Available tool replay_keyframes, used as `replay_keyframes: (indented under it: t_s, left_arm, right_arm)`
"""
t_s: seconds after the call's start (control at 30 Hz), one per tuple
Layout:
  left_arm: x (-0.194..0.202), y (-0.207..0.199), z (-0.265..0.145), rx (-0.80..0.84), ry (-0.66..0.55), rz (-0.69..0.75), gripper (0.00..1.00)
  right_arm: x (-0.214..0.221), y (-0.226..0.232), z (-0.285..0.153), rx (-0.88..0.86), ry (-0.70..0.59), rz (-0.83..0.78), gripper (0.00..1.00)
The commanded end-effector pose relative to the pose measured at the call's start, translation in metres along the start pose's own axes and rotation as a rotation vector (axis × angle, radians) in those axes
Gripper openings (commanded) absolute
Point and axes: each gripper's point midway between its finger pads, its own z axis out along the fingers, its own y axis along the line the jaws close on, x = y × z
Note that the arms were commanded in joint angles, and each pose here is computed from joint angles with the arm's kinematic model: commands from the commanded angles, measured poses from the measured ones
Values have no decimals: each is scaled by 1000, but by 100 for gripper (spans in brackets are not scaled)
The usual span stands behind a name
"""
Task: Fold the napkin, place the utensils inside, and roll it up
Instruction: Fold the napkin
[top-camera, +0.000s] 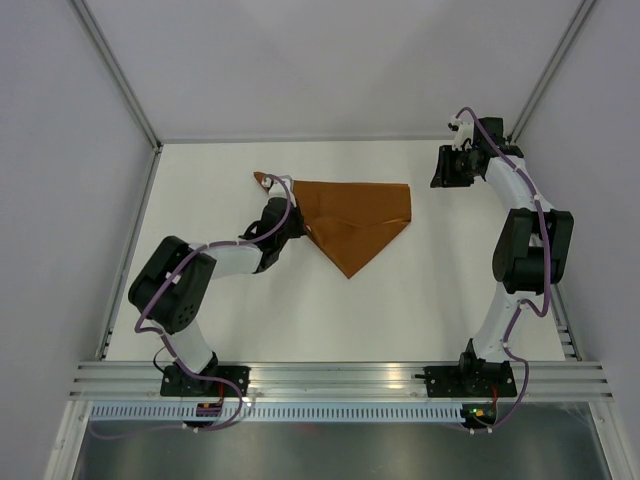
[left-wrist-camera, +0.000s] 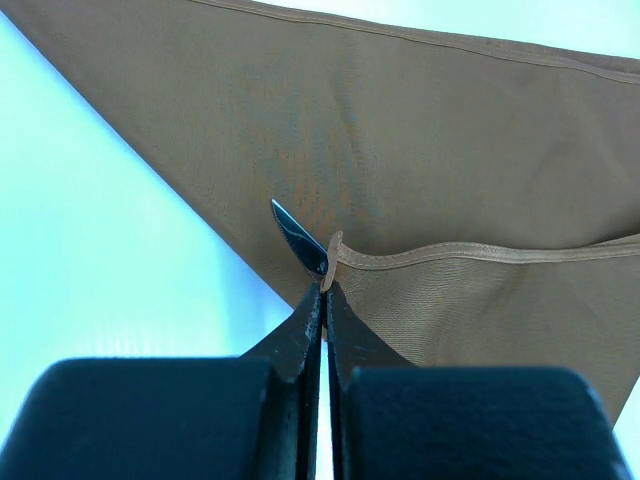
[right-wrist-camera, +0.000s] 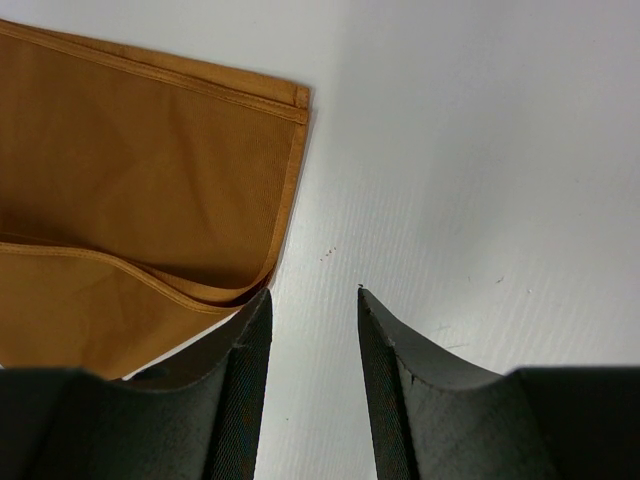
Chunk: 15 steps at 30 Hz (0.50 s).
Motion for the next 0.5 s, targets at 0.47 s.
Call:
replay_keyframes:
  t_s: [0.47]
  left_arm:
    - [-12,-3,9,16,-25,-59,40]
  right_arm:
    - [-5,2,-1,8,-9,-29,46]
